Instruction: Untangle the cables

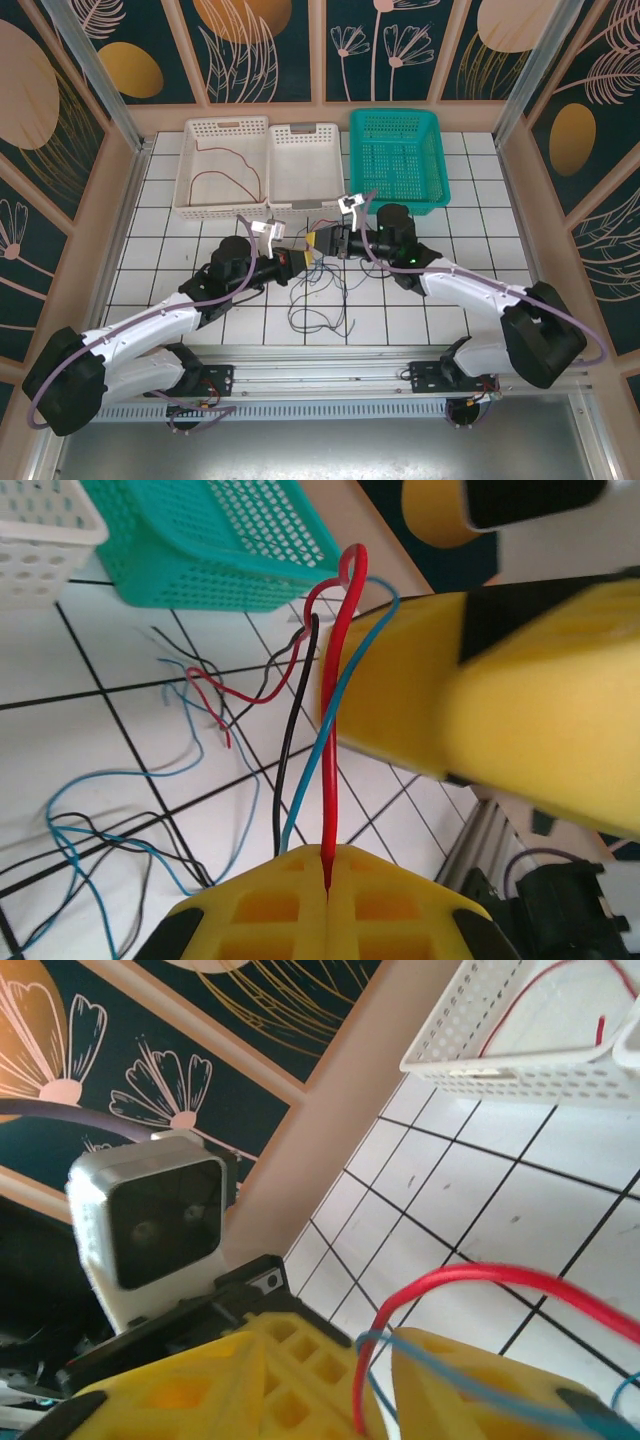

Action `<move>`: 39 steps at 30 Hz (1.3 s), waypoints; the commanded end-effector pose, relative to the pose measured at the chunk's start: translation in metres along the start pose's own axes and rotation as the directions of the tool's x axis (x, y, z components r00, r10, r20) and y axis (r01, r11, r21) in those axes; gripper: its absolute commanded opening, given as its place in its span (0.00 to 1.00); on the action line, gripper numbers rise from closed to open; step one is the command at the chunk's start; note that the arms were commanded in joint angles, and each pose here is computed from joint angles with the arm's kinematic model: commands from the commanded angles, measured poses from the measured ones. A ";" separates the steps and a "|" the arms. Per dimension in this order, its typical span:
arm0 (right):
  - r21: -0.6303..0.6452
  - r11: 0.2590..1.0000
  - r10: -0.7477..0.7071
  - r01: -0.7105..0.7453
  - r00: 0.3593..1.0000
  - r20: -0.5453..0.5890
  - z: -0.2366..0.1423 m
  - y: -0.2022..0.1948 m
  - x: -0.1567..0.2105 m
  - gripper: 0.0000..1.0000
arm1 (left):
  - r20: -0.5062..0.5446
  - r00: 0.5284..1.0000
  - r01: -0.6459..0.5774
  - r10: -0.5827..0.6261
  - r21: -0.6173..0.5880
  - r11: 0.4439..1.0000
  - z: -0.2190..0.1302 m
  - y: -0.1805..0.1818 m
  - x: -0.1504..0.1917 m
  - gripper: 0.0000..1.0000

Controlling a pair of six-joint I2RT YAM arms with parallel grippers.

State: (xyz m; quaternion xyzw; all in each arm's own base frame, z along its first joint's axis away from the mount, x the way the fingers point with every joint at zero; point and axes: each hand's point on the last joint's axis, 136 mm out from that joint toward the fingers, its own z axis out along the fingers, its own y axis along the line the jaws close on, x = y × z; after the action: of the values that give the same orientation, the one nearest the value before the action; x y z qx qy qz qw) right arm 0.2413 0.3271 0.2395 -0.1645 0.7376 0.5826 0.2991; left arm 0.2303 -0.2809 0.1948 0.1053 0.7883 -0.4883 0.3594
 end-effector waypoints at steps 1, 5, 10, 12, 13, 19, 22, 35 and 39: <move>0.002 0.999 -0.041 0.041 0.998 0.055 -0.022 0.009 -0.014 0.46 | 0.044 0.999 0.028 -0.026 -0.057 0.998 -0.001 0.012 -0.005 0.00; 0.003 0.999 -0.042 0.042 0.998 0.055 -0.039 0.008 -0.008 0.51 | 0.051 0.997 0.061 -0.058 -0.059 0.996 0.003 0.014 -0.007 0.00; -0.014 0.999 -0.047 0.047 0.999 0.012 -0.045 0.004 0.016 0.52 | 0.071 0.993 0.093 -0.092 -0.003 0.996 0.004 0.003 -0.013 0.00; -0.029 0.999 -0.046 0.046 0.999 -0.021 -0.043 0.000 0.031 0.52 | 0.081 0.992 0.100 -0.101 0.017 0.995 0.002 -0.002 -0.017 0.00; -0.029 0.998 -0.050 0.049 0.998 -0.036 -0.041 -0.002 0.038 0.52 | 0.085 0.991 0.103 -0.104 0.024 0.994 0.002 -0.004 -0.018 0.00; -0.016 0.996 -0.087 0.086 0.993 -0.076 -0.032 -0.012 0.061 0.55 | 0.103 0.988 0.113 -0.119 0.054 0.992 -0.004 -0.012 -0.025 0.00; -0.019 0.993 -0.120 0.119 0.990 -0.076 -0.025 -0.011 0.064 0.55 | 0.107 0.986 0.120 -0.127 0.072 0.990 -0.005 -0.016 -0.026 0.00; 0.111 0.975 -0.184 0.192 0.980 -0.077 0.009 -0.042 0.062 0.51 | 0.107 0.983 0.139 -0.151 0.107 0.984 -0.004 -0.021 -0.027 0.00; 0.138 0.971 -0.185 0.193 0.980 -0.070 0.019 -0.051 0.057 0.47 | 0.109 0.982 0.140 -0.153 0.117 0.983 -0.005 -0.023 -0.029 0.00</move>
State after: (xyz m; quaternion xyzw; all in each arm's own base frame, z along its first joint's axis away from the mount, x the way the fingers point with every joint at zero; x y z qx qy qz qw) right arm 0.2167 0.3282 0.1430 -0.2220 0.7872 0.4926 0.2973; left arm 0.2389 -0.2825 0.2190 0.0320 0.7626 -0.5405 0.3538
